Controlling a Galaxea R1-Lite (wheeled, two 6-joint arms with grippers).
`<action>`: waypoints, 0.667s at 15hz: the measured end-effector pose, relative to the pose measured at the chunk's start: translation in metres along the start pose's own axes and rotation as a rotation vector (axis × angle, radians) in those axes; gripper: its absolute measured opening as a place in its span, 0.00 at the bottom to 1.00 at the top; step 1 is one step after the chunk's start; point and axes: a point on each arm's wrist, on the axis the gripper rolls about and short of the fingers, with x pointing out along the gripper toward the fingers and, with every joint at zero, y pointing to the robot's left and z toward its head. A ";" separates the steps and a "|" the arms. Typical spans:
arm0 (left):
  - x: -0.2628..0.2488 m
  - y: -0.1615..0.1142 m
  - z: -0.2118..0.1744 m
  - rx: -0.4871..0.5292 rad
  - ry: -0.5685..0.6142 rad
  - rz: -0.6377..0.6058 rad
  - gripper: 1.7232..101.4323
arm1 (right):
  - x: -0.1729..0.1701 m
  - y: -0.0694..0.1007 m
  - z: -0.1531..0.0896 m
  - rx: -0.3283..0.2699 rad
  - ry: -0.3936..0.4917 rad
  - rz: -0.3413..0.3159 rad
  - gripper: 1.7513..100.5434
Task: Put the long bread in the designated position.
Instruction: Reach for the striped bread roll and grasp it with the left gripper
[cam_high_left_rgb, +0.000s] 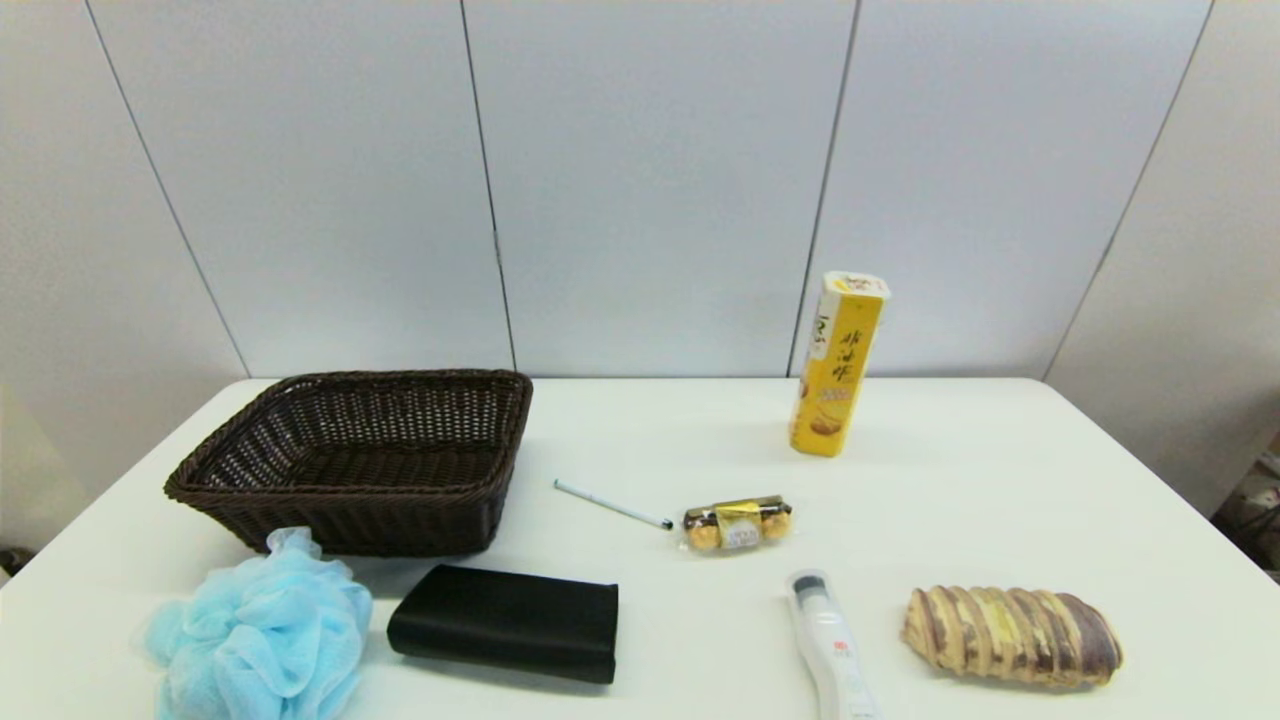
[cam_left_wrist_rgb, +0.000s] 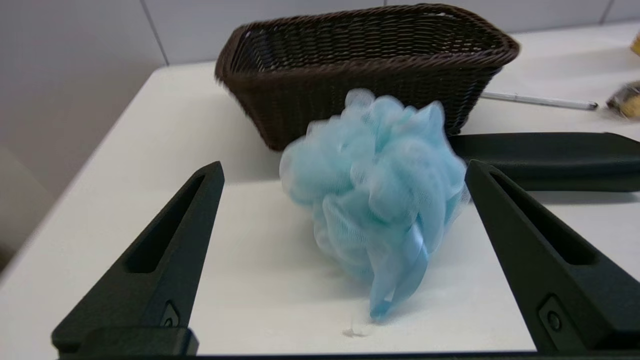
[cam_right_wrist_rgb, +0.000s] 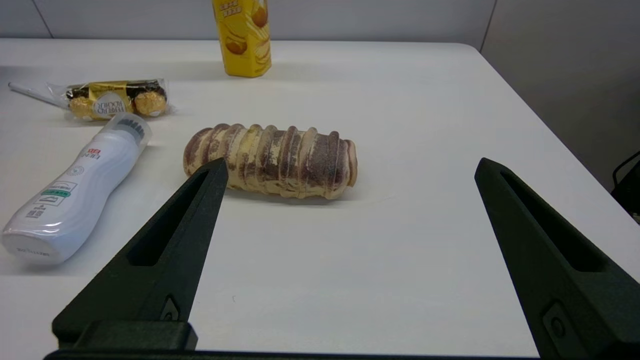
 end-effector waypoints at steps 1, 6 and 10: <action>0.003 0.003 0.023 0.040 0.021 -0.026 0.96 | 0.000 0.000 0.000 0.001 0.000 0.000 0.97; 0.066 0.011 0.116 0.240 0.205 -0.302 0.96 | 0.000 0.000 0.000 0.000 0.000 0.000 0.97; 0.157 -0.023 0.159 0.403 0.255 -0.619 0.96 | 0.000 0.000 0.000 0.000 0.000 0.000 0.97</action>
